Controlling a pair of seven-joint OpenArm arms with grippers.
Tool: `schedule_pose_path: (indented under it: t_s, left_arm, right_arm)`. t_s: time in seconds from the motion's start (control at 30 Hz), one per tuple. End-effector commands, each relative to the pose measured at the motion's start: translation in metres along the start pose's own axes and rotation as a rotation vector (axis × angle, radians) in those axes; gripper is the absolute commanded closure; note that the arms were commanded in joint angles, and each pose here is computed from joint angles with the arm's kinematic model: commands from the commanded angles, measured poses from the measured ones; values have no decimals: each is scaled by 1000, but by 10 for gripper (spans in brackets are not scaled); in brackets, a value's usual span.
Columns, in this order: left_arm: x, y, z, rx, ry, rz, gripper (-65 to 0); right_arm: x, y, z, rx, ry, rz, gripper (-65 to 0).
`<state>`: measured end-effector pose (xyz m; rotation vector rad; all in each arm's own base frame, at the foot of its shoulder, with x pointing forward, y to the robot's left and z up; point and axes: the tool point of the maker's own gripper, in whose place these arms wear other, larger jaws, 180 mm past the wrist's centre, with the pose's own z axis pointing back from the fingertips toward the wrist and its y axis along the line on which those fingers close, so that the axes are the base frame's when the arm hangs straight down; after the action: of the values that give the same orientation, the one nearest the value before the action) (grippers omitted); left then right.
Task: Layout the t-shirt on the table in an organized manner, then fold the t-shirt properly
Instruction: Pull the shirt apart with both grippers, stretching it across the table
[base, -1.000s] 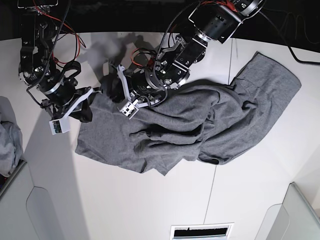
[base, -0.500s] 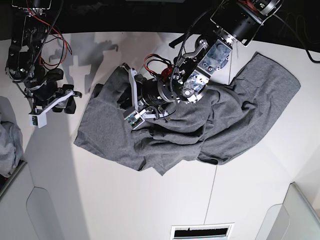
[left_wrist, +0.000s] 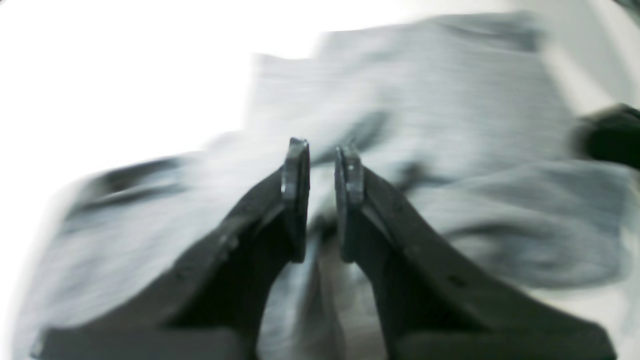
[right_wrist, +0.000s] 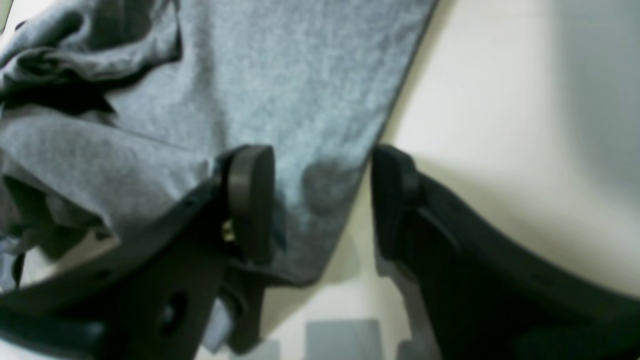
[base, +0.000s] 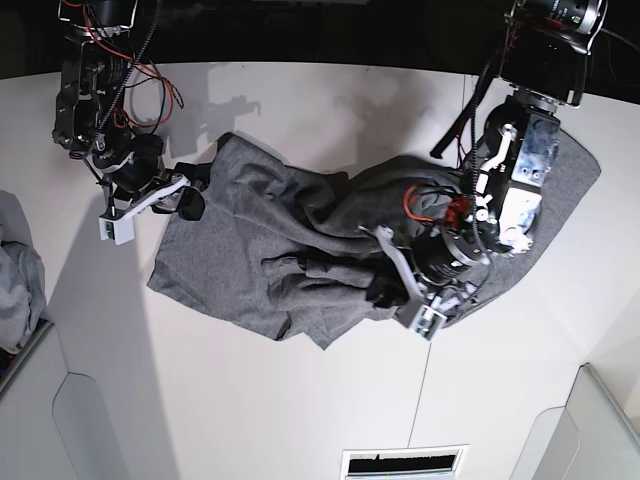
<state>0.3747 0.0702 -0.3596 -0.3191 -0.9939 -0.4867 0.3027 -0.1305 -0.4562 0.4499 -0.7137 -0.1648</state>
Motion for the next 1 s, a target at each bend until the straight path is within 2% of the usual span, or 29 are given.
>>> schedule_pose_path:
  t_s: [0.0, 0.13, 0.27, 0.33, 0.4, 0.43, 0.53, 0.63, 0.73, 0.97]
  left_arm:
    - [23, 19, 6, 33, -63, -14, -123]
    - [15, 73, 19, 148, -51, -24, -123]
    - [-29, 120, 15, 252, 58, 2, -123]
    - [-52, 133, 10, 269, 106, 44, -123]
    - [-67, 141, 5, 274, 130, 80, -123]
    - [-73, 144, 4, 281, 139, 98, -123]
    - [-92, 149, 0, 293, 189, 127, -123]
    - [-116, 160, 5, 336, 267, 125, -123]
    - [-138, 178, 19, 420, 342, 112, -123]
    - [-151, 210, 50, 492, 418, 99, -123]
  right_arm:
    - [12, 8, -2, 21, -28, 7, -317]
    - [13, 18, -6, 39, -39, -7, -311]
    - [11, 24, -9, 41, -37, 2, -222]
    - [11, 27, -10, 45, -46, 10, -148]
    - [11, 32, -11, 60, -50, 24, -36]
    - [11, 35, -11, 76, -55, 32, 0]
    - [12, 41, -9, 113, -57, 70, 0]
    - [23, 35, -2, 102, -81, 92, 0]
    - [45, 19, 14, 60, -126, 133, 0]
    - [84, -38, 51, -68, -174, 217, 0]
